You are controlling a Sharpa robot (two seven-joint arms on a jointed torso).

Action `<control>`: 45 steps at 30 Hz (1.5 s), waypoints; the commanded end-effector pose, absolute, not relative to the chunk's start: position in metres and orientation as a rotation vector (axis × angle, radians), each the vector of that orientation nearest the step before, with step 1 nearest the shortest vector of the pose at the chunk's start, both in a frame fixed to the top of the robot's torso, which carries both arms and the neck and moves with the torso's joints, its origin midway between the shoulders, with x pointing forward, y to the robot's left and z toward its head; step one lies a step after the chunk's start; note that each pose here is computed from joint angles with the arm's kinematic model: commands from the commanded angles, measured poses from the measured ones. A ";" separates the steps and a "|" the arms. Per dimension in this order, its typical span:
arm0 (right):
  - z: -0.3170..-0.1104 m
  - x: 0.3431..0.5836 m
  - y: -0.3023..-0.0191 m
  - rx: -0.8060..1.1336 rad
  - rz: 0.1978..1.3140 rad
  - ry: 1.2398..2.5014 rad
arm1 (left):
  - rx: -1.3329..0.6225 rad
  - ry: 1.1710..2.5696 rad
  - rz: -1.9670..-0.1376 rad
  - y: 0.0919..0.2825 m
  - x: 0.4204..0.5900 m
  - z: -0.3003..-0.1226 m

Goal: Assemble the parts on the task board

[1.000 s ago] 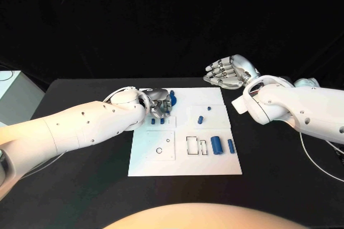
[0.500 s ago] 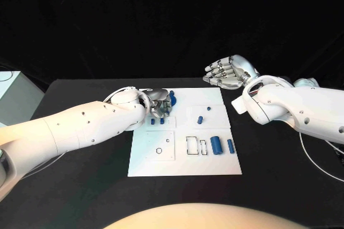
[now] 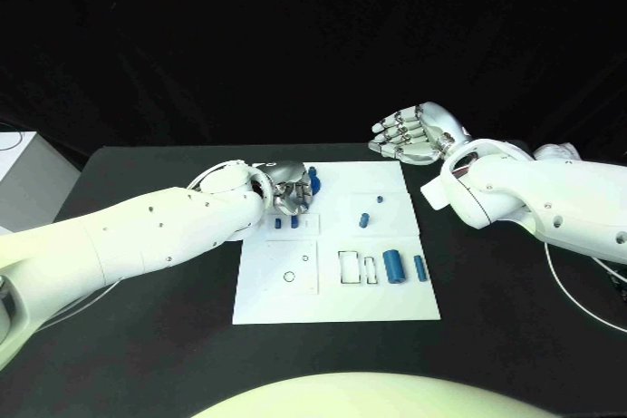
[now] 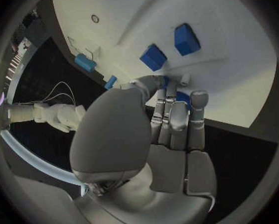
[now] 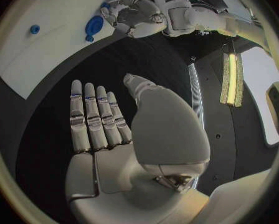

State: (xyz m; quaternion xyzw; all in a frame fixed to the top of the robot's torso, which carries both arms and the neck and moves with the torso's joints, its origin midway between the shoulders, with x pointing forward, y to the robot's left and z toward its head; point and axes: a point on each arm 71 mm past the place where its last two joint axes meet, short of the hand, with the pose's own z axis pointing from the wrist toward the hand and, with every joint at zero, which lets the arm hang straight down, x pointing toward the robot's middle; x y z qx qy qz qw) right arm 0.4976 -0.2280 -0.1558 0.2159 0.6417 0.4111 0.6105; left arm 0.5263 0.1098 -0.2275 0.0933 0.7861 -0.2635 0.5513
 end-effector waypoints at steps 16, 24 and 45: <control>-0.156 0.497 -0.229 0.487 0.955 1.494 | 0.107 1.839 -0.785 0.132 0.515 -0.205; -0.156 0.497 -0.230 0.487 0.953 1.493 | 0.106 1.892 -0.729 0.146 0.520 -0.209; -0.156 0.497 -0.229 0.484 0.955 1.495 | 0.135 1.893 -0.660 0.150 0.529 -0.217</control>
